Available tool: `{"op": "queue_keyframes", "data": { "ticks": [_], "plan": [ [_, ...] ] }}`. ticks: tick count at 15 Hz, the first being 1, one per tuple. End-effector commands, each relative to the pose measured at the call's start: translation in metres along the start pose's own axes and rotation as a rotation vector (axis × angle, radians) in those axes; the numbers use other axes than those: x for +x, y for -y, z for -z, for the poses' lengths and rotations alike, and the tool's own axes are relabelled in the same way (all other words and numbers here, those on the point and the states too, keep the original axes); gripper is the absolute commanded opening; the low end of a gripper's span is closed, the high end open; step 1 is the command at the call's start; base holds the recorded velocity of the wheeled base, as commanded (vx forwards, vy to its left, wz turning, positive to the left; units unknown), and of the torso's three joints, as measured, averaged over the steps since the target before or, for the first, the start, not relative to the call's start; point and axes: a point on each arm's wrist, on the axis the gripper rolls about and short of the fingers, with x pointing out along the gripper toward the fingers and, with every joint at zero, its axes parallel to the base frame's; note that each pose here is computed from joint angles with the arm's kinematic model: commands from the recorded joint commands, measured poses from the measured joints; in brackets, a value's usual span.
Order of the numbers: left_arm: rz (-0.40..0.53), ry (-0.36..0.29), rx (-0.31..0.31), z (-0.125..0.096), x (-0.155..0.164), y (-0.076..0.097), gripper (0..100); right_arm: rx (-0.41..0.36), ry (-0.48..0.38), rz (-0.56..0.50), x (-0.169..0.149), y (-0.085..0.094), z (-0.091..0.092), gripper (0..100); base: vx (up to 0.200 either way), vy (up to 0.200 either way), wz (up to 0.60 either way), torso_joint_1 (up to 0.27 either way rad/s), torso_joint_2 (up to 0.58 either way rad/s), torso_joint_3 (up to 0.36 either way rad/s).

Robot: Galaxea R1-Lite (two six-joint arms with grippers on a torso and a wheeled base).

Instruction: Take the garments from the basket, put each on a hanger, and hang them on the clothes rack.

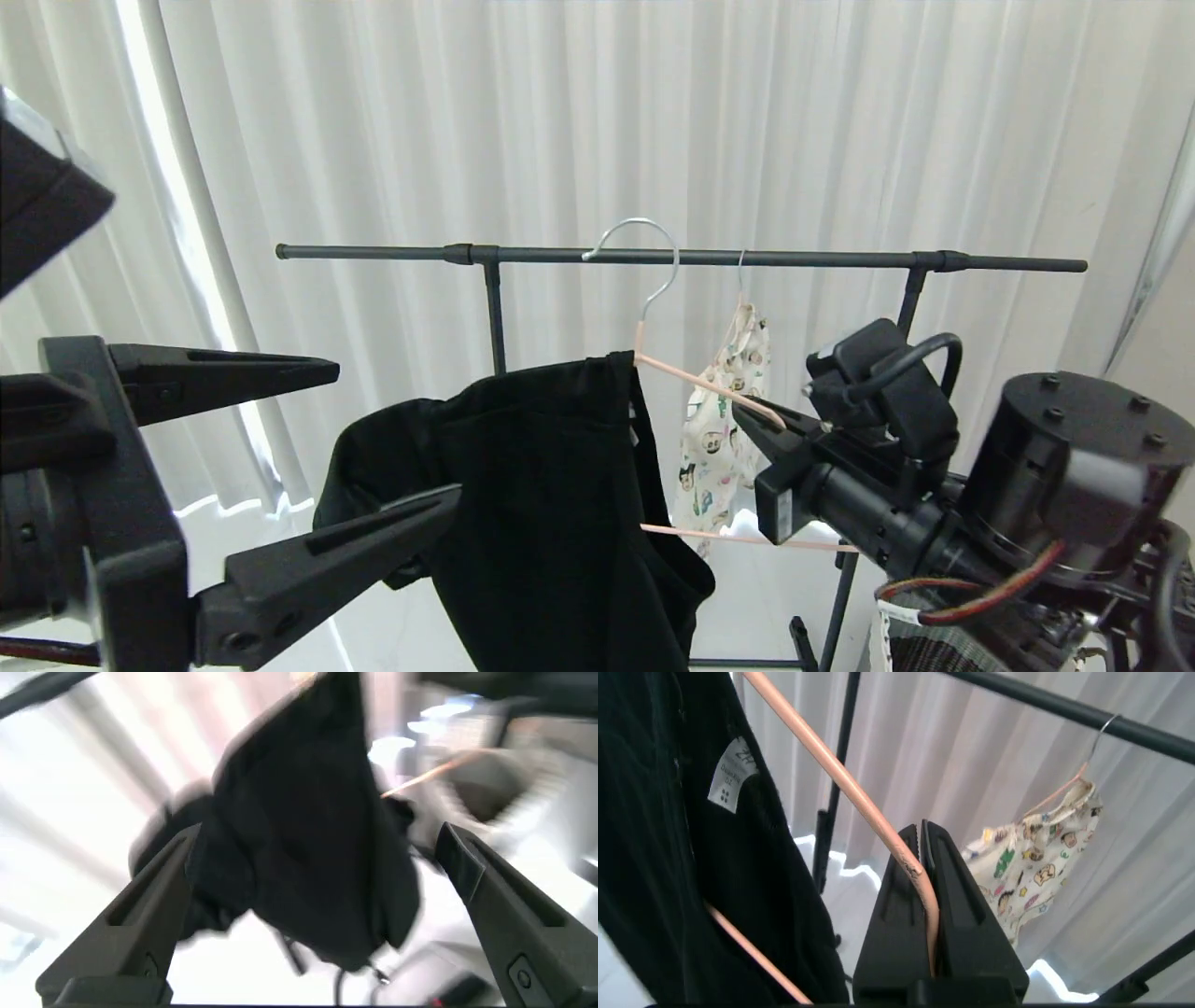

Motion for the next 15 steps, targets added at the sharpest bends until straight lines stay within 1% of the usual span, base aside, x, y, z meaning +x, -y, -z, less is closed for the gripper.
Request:
{"op": "queue_keyframes", "data": {
  "ticks": [1, 2, 3, 5, 7, 8, 10, 12, 15],
  "plan": [
    [0.04, 0.028, 0.028, 0.003, -0.007, -0.018, 100, 0.0, 0.024, -0.021, -0.024, 0.007, 0.0, 0, 0.0, 0.0, 0.0, 0.0, 0.0, 0.0],
    [0.096, 0.017, 0.05, 0.004, 0.0, -0.019, 100, 0.0, 0.028, -0.028, -0.031, 0.008, 0.0, 0, 0.0, 0.0, 0.0, 0.0, 0.0, 0.0],
    [0.132, -0.003, 0.05, 0.004, 0.009, -0.019, 100, 0.001, 0.037, -0.043, -0.039, 0.007, -0.001, 0, 0.0, 0.0, 0.0, 0.0, 0.0, 0.0],
    [0.174, -0.047, 0.048, 0.005, 0.027, -0.018, 100, -0.01, 0.05, -0.076, -0.05, 0.003, -0.003, 0, 0.0, 0.0, 0.0, 0.0, 0.0, 0.0],
    [0.266, -0.065, 0.042, 0.008, 0.037, -0.015, 100, -0.028, 0.056, -0.103, -0.058, 0.0, -0.003, 0, 0.0, 0.0, 0.0, 0.0, 0.0, 0.0],
    [0.288, -0.087, 0.038, 0.011, 0.042, -0.014, 100, -0.031, 0.062, -0.118, -0.061, -0.002, -0.004, 0, 0.0, 0.0, 0.0, 0.0, 0.0, 0.0],
    [0.298, -0.133, 0.036, 0.021, 0.05, -0.012, 100, -0.042, 0.073, -0.139, -0.064, -0.006, -0.006, 0, 0.0, 0.0, 0.0, 0.0, 0.0, 0.0],
    [0.307, -0.164, 0.047, 0.028, 0.054, -0.01, 100, -0.047, 0.079, -0.164, -0.067, -0.011, -0.007, 0, 0.0, 0.0, 0.0, 0.0, 0.0, 0.0],
    [0.31, -0.171, 0.046, 0.03, 0.054, -0.01, 100, -0.046, 0.088, -0.188, -0.069, -0.016, -0.009, 0, 0.0, 0.0, 0.0, 0.0, 0.0, 0.0]
  ]
}}
